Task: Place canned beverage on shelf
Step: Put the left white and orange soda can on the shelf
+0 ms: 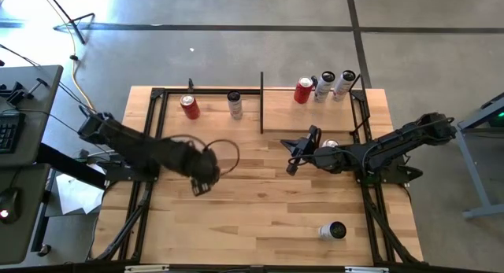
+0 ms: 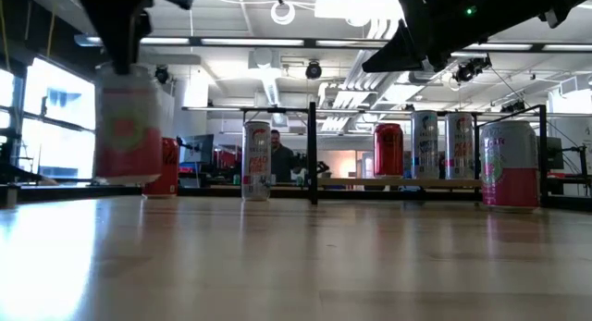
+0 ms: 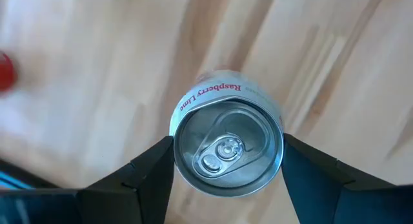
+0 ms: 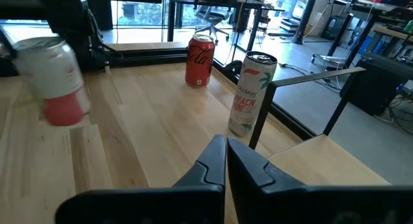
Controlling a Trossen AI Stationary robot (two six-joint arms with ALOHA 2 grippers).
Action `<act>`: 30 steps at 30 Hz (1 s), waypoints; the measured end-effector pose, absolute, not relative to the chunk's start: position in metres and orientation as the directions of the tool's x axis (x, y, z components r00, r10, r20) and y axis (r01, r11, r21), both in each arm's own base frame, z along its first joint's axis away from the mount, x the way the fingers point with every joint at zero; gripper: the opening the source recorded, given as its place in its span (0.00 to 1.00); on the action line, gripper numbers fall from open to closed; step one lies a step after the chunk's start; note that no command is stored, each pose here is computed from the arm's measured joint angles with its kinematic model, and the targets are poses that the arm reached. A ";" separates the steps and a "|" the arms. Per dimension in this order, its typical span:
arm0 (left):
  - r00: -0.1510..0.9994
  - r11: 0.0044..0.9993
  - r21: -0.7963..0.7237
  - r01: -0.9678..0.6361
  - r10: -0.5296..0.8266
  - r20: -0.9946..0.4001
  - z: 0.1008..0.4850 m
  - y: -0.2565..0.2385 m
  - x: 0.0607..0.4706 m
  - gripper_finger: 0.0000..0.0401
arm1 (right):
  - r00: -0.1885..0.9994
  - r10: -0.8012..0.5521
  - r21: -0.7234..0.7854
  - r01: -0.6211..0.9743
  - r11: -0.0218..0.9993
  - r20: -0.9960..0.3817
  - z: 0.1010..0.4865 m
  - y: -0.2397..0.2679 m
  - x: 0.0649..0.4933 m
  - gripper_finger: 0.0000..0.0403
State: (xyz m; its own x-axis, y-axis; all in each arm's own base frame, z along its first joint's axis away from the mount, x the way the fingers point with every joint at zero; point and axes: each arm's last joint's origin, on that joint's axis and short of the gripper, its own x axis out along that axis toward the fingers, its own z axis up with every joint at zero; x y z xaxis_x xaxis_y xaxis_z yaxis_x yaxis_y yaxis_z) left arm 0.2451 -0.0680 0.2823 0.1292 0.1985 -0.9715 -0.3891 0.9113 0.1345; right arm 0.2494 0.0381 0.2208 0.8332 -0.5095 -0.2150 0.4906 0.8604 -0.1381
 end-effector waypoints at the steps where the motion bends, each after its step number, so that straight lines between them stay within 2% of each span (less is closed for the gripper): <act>1: 0.137 0.918 0.135 -0.373 0.199 -0.970 0.287 -0.061 0.248 0.57 | 0.833 -0.510 -0.139 0.490 0.860 -0.216 0.221 0.038 0.249 0.00; 13: 0.327 0.943 0.163 -0.289 0.257 -0.909 0.358 0.028 0.276 0.57 | 0.832 -0.510 -0.139 0.490 0.860 -0.219 0.220 0.038 0.249 0.00; 20: 0.410 0.949 0.207 -0.237 0.291 -0.864 0.398 0.077 0.305 0.57 | 0.832 -0.510 -0.128 0.493 0.860 -0.219 0.220 0.038 0.249 0.00; 27: 0.427 0.944 0.269 -0.190 0.326 -0.843 0.422 0.109 0.338 0.57 | 0.831 -0.499 -0.122 0.485 0.866 -0.245 0.217 0.041 0.248 0.00; 30: 0.501 0.955 0.213 -0.207 0.291 -0.815 0.424 0.122 0.350 0.57 | 0.842 -0.474 -0.118 0.459 0.881 -0.258 0.216 0.048 0.246 0.00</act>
